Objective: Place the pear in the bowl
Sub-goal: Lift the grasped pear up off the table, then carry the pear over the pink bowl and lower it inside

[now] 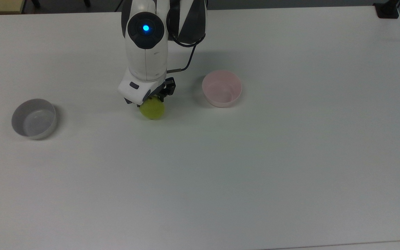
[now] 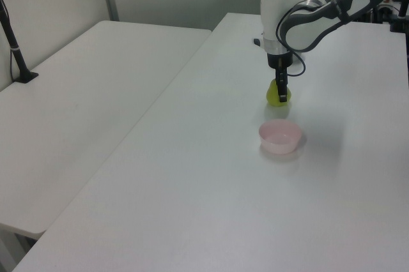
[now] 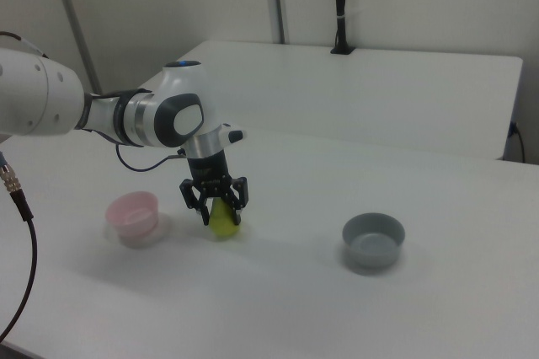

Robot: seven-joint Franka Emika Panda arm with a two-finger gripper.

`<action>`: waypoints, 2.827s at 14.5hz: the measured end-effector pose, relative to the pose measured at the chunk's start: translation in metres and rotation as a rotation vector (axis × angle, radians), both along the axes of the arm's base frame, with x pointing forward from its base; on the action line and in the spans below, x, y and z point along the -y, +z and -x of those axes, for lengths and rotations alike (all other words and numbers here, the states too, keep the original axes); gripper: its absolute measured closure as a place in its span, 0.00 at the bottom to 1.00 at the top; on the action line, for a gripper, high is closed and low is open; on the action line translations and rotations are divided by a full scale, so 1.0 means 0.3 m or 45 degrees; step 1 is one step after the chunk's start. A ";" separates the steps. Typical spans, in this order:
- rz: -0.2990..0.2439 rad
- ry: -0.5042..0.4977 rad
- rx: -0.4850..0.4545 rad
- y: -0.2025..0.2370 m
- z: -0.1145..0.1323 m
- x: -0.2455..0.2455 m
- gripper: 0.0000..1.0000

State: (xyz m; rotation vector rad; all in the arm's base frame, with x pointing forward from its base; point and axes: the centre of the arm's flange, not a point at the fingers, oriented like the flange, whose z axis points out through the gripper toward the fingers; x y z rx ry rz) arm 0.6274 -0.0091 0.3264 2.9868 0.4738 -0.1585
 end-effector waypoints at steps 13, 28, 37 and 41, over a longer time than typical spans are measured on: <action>-0.027 -0.058 0.093 0.617 0.058 0.095 0.29; -0.058 0.171 -0.007 0.462 0.140 -0.632 0.30; 0.047 0.215 -0.111 0.053 0.126 -0.774 0.30; 0.062 0.216 -0.118 0.005 0.126 -0.768 0.30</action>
